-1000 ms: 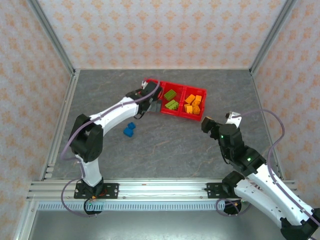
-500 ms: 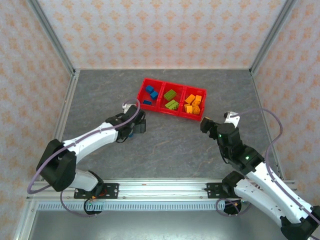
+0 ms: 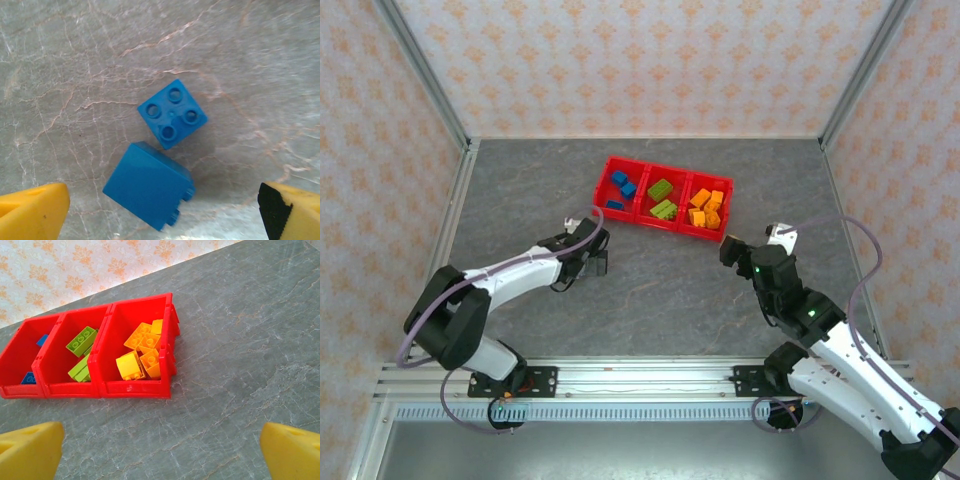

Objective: Sort the legos into containers by color
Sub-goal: Pick up the lego from the middle-left of the table.

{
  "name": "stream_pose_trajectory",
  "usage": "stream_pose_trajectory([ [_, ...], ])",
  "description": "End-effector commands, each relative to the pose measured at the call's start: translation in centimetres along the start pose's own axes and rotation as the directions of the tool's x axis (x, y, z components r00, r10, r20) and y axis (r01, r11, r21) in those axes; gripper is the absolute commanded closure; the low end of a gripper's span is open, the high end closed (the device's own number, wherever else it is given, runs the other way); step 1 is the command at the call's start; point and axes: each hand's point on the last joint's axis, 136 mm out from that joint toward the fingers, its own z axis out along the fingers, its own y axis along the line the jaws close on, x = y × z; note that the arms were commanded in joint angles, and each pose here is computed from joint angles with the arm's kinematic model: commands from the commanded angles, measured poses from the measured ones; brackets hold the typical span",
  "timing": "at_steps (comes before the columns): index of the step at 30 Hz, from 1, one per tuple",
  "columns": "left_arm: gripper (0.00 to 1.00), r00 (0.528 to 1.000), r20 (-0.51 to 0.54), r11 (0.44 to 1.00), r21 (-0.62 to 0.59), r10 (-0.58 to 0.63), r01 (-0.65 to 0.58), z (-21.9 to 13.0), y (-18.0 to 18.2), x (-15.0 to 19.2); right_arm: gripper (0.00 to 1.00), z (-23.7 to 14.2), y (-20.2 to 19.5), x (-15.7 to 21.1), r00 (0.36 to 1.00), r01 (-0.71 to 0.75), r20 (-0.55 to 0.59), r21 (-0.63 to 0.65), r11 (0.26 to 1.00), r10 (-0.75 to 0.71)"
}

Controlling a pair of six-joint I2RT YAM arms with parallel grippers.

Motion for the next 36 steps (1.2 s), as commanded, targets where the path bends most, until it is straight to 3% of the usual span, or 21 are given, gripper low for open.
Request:
stream_pose_trajectory([
  [1,0.01,1.000,-0.016,1.000,-0.006,-0.002,0.002,1.2,0.7,0.3,0.00,-0.3,-0.4,-0.5,1.000,-0.009,0.017,0.026,1.000,0.009],
  [8,0.04,0.999,-0.035,1.000,-0.011,-0.023,0.023,2.9,1.4,0.9,0.00,-0.3,-0.4,-0.5,1.000,-0.007,0.020,0.024,1.000,0.006],
  [13,0.20,0.999,-0.045,1.000,-0.004,-0.019,0.018,3.5,1.2,1.4,0.00,-0.3,-0.3,-0.5,1.000,-0.004,0.017,0.024,1.000,0.003],
  [17,0.24,0.999,-0.034,1.000,-0.006,-0.015,0.015,3.6,1.3,1.2,0.00,-0.3,-0.4,-0.5,1.000,-0.006,0.018,0.025,1.000,0.005],
  [29,0.53,0.999,-0.029,0.999,0.043,-0.024,0.025,3.5,0.4,1.0,0.00,-0.3,-0.3,-0.6,1.000,-0.006,0.020,0.021,1.000,0.006],
  [36,0.62,0.997,-0.009,0.994,0.070,-0.079,0.079,2.2,0.5,0.7,0.00,-0.3,-0.3,-0.6,1.000,-0.006,0.020,0.019,1.000,0.006],
])
